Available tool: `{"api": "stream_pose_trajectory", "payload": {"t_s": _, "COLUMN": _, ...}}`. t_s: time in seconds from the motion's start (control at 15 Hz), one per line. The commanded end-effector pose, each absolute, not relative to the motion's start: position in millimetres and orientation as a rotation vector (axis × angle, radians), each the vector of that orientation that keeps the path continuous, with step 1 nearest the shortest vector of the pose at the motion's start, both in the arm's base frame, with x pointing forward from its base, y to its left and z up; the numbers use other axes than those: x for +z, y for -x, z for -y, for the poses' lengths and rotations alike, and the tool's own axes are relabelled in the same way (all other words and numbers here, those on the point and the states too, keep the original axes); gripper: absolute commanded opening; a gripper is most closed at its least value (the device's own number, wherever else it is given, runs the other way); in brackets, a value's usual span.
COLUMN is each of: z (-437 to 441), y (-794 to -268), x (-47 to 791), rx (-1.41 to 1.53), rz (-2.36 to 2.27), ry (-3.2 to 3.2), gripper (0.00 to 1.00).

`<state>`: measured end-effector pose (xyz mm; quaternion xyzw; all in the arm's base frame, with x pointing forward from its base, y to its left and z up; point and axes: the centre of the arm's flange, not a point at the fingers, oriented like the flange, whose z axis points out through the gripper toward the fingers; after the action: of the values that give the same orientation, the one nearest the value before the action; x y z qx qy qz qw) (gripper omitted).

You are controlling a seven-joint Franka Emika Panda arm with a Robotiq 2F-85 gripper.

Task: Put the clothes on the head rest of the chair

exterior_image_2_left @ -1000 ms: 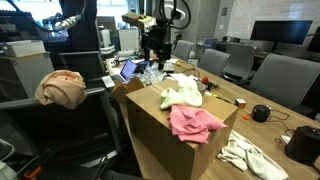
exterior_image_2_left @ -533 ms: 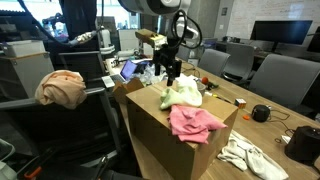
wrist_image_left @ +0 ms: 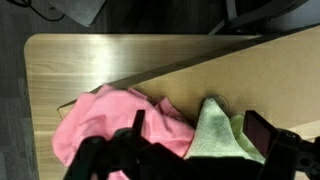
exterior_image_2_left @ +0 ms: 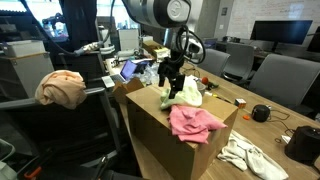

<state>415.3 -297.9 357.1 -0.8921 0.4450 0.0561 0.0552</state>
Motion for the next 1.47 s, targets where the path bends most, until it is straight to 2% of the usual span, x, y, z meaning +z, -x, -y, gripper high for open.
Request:
{"api": "stream_pose_trajectory", "payload": {"t_s": 0.0, "z": 301, "y": -418, "x": 338, "rx": 0.199, "rz": -1.414, "ry": 2.657, "gripper": 1.00}}
{"api": "stream_pose_trajectory", "payload": {"t_s": 0.87, "z": 341, "y": -374, "x": 303, "rx": 0.329, "rz": -1.702, "ry": 2.492, "gripper": 1.00}}
{"api": "stream_pose_trajectory", "payload": {"t_s": 1.4, "z": 335, "y": -376, "x": 285, "rx": 0.344, "rz": -1.698, "ry": 2.471, "gripper": 1.00}}
